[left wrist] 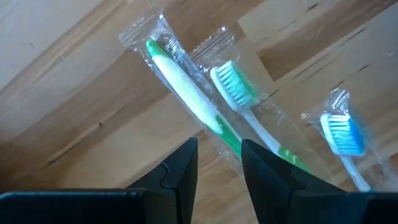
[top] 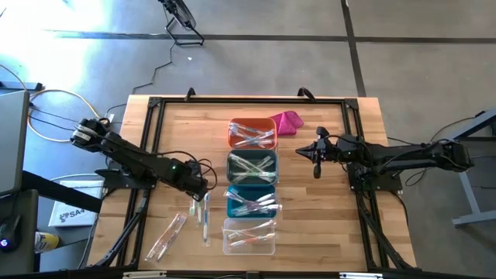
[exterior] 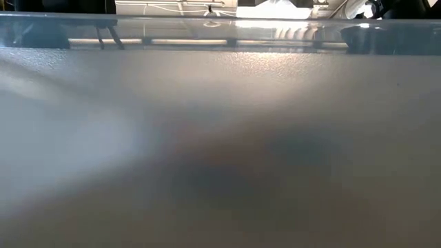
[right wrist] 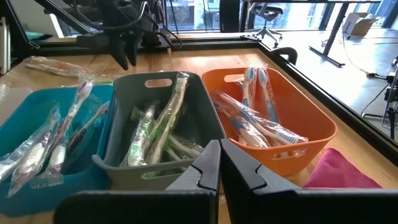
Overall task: Pick & Place Toothbrushes
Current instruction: Put the green toothbrush into the green bin
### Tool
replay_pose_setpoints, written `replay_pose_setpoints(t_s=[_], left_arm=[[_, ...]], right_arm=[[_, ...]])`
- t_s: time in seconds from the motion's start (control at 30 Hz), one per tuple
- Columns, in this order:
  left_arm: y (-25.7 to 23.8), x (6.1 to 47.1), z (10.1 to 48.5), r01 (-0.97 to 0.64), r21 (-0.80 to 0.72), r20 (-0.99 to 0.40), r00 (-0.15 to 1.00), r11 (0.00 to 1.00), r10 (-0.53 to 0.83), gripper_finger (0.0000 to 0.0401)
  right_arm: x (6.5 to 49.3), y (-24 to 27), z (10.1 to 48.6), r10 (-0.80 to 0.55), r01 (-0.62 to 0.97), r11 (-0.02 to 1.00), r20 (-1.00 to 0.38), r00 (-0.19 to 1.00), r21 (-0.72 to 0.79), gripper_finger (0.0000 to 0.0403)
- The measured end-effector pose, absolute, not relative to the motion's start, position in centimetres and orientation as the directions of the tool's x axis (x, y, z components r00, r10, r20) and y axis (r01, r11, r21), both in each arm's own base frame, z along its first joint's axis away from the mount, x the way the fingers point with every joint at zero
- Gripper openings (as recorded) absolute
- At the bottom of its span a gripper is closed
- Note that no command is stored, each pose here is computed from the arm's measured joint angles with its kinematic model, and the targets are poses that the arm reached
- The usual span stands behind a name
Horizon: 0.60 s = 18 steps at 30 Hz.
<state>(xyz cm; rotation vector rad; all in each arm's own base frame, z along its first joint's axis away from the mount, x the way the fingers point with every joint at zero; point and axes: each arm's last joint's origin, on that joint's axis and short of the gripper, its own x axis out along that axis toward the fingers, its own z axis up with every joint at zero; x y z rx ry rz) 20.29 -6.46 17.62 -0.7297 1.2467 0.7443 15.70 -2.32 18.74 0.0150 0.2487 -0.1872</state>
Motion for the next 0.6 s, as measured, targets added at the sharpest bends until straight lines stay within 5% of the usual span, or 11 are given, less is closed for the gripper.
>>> replay_pose_setpoints(t_s=[0.6], left_arm=[[-6.52,20.56,17.31,-0.835,-0.08,-0.982,0.16,0.545,0.102,0.012]], right_arm=[[15.7,-2.32,18.74,-0.182,0.186,0.983,-0.246,0.952,-0.008,0.0004]])
